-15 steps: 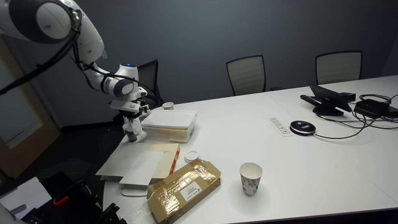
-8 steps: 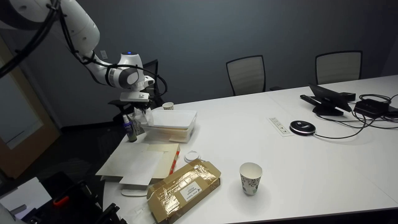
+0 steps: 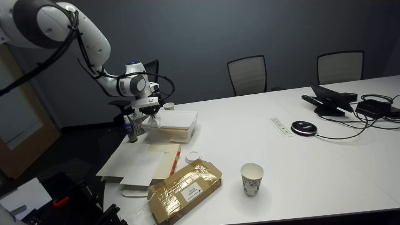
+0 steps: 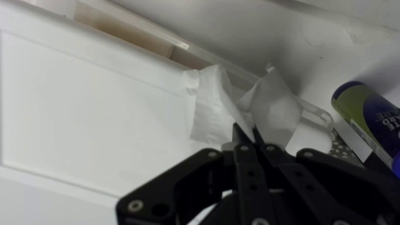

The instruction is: Use the tissue to wipe the top of the container

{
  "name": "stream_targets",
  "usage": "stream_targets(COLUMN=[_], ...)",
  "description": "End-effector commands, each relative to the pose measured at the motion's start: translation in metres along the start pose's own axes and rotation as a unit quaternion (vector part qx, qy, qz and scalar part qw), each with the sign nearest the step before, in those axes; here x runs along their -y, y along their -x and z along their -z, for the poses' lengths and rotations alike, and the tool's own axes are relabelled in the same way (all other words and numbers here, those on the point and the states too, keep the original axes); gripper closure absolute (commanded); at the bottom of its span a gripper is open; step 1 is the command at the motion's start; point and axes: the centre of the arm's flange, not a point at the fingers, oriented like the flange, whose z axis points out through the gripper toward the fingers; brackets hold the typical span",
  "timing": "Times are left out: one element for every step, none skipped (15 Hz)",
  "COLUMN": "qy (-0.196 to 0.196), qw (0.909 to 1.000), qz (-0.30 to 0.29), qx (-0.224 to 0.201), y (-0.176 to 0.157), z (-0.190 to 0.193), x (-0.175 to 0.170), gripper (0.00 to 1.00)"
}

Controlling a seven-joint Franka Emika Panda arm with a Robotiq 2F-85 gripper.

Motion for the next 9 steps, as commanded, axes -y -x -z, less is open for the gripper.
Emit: stream_targets(qy=[0.005,0.003,0.0,-0.001,0.0,0.001,0.003,0.005,0.007], qw=[0.9996,0.9996,0.9995,0.9993,0.9992,0.9989,0.9987,0.9986,0.9984], qz=[0.026,0.03,0.032,0.035,0.037,0.04,0.042,0.044,0.046], qx=[0.005,0.001,-0.004,-0.011,-0.017,-0.023,-0.028,-0.031,-0.031], y=[-0.032,-0.038,-0.043,-0.049,-0.055,-0.062,-0.067,-0.071,-0.075], z=[-0.035,-0.039,-0.041,-0.041,-0.039,-0.036,-0.035,-0.034,-0.037], x=[0.008,0.012,0.016,0.017,0.019,0.02,0.02,0.02,0.02], gripper=[1.0,1.0,1.0,1.0,1.0,1.0,1.0,1.0,1.0])
